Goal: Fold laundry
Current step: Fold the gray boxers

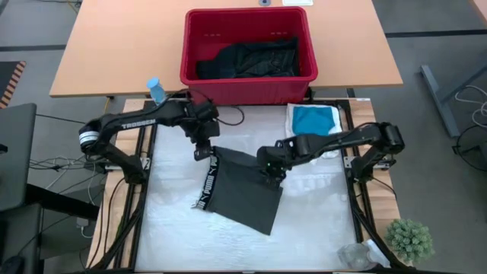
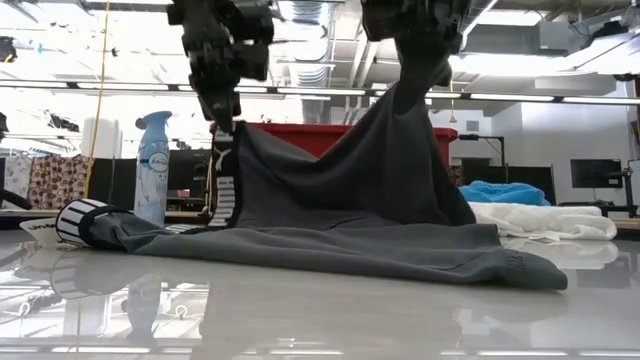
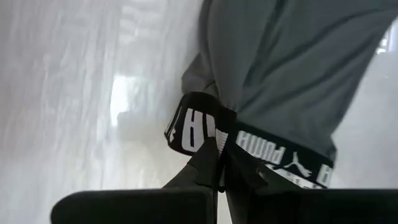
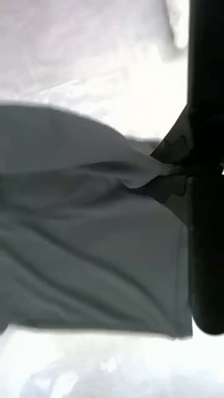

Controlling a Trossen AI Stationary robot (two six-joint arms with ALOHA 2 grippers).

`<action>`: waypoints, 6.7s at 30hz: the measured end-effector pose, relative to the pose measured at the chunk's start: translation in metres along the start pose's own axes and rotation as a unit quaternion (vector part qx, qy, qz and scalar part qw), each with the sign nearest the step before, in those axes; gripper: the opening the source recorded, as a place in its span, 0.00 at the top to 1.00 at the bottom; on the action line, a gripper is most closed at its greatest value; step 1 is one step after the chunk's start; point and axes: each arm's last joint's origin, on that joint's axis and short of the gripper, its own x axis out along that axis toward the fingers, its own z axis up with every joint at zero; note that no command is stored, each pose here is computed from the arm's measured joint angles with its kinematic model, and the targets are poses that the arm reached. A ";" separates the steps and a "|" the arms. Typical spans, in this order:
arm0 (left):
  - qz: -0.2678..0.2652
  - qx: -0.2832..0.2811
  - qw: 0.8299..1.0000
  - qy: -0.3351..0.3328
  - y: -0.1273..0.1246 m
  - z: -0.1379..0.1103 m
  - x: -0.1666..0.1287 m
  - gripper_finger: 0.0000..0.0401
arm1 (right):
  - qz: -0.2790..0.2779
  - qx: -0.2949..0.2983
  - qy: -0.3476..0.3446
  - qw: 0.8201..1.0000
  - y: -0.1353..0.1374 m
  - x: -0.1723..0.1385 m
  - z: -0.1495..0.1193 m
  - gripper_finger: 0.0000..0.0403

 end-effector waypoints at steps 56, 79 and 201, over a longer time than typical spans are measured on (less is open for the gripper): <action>-0.143 0.146 0.976 0.070 -0.087 -0.034 0.037 1.00 | 0.077 0.002 0.024 0.997 0.115 0.037 -0.055 0.93; -0.191 0.211 0.955 0.083 -0.105 -0.040 0.041 0.80 | 0.124 -0.022 0.026 0.992 0.129 0.033 -0.060 0.84; -0.014 -0.448 0.809 -0.381 -0.175 -0.130 0.023 1.00 | -0.011 -0.050 -0.148 0.988 -0.135 0.176 0.130 0.97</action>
